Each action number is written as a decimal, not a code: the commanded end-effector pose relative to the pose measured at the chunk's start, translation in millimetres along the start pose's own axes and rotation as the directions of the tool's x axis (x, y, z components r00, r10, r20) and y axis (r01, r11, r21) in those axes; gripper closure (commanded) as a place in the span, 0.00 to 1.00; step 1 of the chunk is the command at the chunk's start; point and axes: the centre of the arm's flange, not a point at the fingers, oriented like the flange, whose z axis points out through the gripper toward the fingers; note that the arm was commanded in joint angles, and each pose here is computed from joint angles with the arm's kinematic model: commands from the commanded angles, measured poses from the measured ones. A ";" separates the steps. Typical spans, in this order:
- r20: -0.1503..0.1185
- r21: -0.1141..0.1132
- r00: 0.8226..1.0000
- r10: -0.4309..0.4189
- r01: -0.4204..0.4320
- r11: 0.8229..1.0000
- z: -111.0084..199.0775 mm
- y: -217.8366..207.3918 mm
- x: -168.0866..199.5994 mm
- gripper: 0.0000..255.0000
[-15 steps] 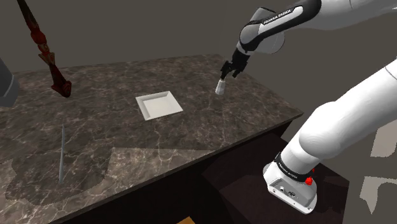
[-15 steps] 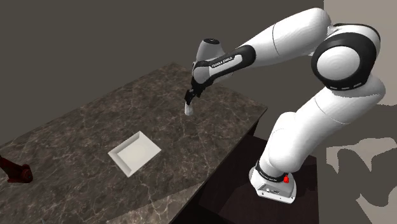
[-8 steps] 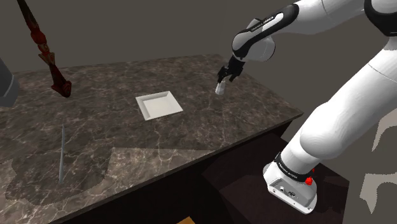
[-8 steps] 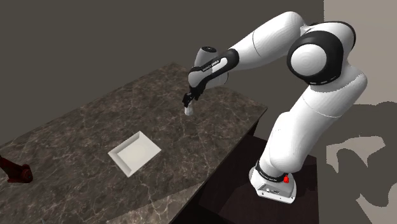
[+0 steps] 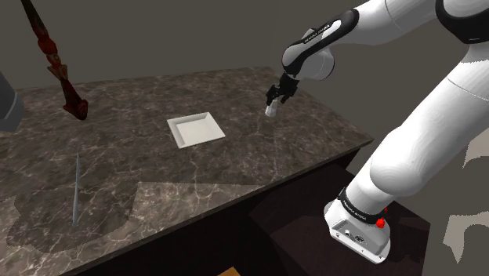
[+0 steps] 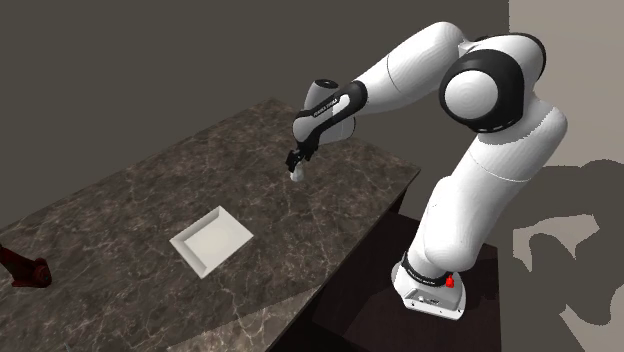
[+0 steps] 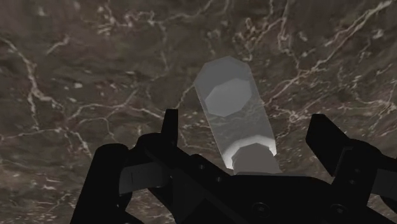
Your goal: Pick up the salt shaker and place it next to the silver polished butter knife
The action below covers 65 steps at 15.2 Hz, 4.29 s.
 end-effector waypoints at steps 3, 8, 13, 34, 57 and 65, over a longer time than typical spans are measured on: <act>0.000 0.000 1.000 0.000 0.000 1.000 0.1 0.0 0.0 1.00; 0.000 0.000 1.000 0.000 0.000 1.000 0.0 0.1 0.1 1.00; 0.000 0.000 1.000 0.000 0.000 1.000 -5.0 -0.7 1.3 1.00; 0.000 0.000 1.000 0.000 0.000 1.000 -111.7 -14.1 28.0 1.00; 0.000 0.000 1.000 0.000 0.000 1.000 -164.1 -151.1 18.2 1.00; 0.000 0.000 1.000 0.000 0.000 1.000 -156.6 -254.5 -2.1 1.00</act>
